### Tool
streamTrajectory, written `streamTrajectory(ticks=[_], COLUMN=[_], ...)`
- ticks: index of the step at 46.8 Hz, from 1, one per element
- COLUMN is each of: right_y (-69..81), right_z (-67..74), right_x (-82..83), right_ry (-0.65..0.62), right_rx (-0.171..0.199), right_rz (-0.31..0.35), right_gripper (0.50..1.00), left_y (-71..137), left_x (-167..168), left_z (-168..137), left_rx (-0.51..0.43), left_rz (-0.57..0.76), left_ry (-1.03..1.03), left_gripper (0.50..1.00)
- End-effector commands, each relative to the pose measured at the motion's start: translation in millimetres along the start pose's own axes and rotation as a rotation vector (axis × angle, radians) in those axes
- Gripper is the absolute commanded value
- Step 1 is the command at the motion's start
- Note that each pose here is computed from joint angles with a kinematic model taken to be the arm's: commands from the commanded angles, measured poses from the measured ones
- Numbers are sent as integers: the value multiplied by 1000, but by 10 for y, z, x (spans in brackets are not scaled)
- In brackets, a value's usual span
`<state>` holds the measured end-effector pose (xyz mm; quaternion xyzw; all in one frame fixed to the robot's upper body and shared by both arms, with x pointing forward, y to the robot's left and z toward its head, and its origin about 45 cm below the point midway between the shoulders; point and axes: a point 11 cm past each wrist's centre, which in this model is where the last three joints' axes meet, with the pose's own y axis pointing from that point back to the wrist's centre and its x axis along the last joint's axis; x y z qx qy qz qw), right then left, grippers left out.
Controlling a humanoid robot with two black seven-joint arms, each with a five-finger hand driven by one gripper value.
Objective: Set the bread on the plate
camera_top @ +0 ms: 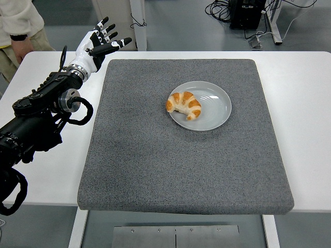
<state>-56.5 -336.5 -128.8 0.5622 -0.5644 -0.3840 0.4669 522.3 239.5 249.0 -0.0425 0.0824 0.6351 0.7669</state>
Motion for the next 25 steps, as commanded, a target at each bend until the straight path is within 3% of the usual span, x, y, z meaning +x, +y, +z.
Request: streamTrajectory(ticks=[1, 25], right_y=[4, 25], right_z=[12, 69], right_x=[-17, -1], right_ry=[-3, -9], right_rx=[-2, -12], right_rz=[-5, 3], right_gripper=[1000, 1000], left_y=[7, 73], left_x=[8, 114], left_z=[-19, -170], left_rx=[2, 26], left_rz=[5, 39], left_ry=[14, 41], left_gripper=[971, 971])
